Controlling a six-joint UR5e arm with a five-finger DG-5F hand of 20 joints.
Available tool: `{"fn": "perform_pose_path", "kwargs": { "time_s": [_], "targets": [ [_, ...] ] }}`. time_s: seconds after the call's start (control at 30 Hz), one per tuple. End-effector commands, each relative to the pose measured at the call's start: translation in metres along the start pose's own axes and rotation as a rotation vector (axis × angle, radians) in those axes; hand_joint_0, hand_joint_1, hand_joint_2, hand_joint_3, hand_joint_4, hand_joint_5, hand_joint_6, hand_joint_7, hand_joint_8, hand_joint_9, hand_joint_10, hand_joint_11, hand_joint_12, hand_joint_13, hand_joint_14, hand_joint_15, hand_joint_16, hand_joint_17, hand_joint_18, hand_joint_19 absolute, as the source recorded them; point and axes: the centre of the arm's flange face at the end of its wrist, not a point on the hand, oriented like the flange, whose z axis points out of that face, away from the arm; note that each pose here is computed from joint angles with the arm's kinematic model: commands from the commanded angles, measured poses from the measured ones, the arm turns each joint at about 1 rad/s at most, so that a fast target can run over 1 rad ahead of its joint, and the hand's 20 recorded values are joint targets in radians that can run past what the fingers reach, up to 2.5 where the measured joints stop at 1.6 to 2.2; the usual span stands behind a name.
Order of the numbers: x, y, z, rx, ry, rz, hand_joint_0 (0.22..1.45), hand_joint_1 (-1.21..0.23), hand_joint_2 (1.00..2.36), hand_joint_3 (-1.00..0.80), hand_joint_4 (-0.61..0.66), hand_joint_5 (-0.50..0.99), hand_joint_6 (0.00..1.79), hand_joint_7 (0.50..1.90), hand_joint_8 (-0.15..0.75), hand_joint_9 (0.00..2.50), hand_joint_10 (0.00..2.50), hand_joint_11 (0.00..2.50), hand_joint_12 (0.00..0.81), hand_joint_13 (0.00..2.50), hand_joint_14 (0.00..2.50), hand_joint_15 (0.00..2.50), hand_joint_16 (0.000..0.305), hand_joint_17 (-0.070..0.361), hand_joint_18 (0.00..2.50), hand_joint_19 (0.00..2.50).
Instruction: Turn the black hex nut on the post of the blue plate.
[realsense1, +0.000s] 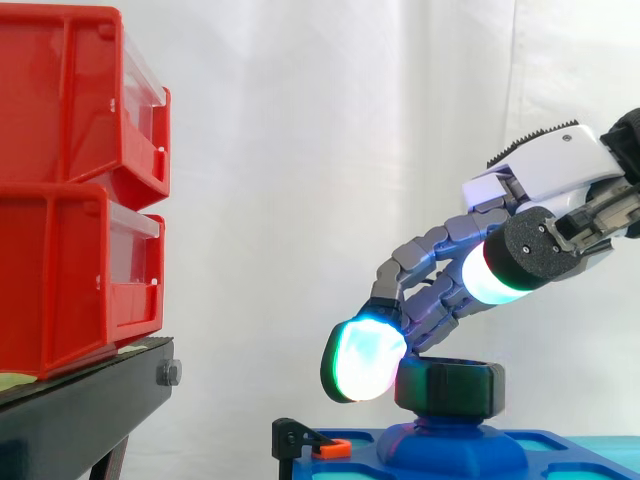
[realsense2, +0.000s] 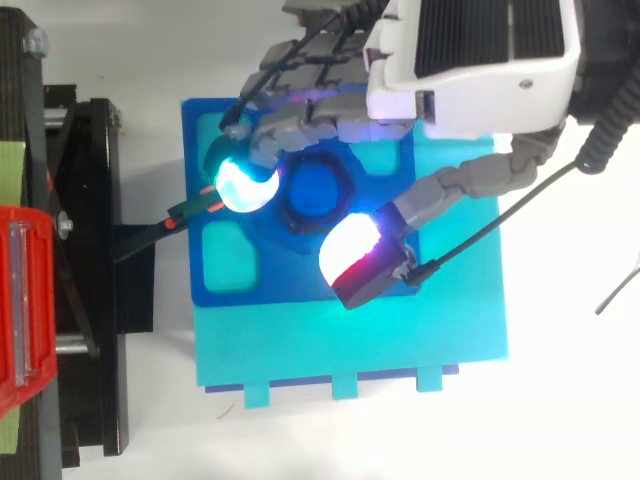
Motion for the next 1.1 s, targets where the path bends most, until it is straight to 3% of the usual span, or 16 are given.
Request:
{"fn": "perform_pose_path", "kwargs": {
  "time_s": [0.0,0.2,0.43,0.53,0.67,1.07],
  "targets": [
    [-0.003,-0.008,-0.002,-0.003,0.005,-0.007,0.45,-0.35,1.00,-0.50,0.16,-0.21,0.50,0.78,0.210,0.24,0.00,0.01,0.339,0.03,0.00,0.05,0.054,0.121,0.00,0.13],
    [-0.006,-0.022,-0.009,0.002,0.034,-0.005,0.45,-0.35,1.00,-0.50,0.16,-0.21,0.50,0.78,0.211,0.23,0.00,0.01,0.339,0.03,0.00,0.06,0.054,0.122,0.00,0.13],
    [-0.014,-0.039,-0.015,-0.001,0.040,-0.022,0.45,-0.35,1.00,-0.50,0.16,-0.21,0.50,0.78,0.210,0.24,0.00,0.00,0.339,0.03,0.00,0.06,0.054,0.122,0.00,0.14],
    [-0.016,-0.047,-0.019,-0.004,0.057,-0.017,0.45,-0.35,1.00,-0.50,0.16,-0.21,0.50,0.78,0.211,0.24,0.00,0.02,0.340,0.03,0.00,0.06,0.054,0.122,0.00,0.13],
    [-0.023,-0.049,-0.024,0.003,0.068,-0.018,0.45,-0.35,1.00,-0.50,0.16,-0.21,0.50,0.78,0.211,0.24,0.00,0.02,0.339,0.03,0.00,0.06,0.054,0.122,0.00,0.14],
    [-0.049,-0.031,-0.027,-0.013,0.040,-0.059,0.45,-0.35,1.00,-0.50,0.16,-0.21,0.50,0.78,0.211,0.24,0.00,0.01,0.339,0.04,0.00,0.06,0.054,0.122,0.00,0.15]
  ]
}}
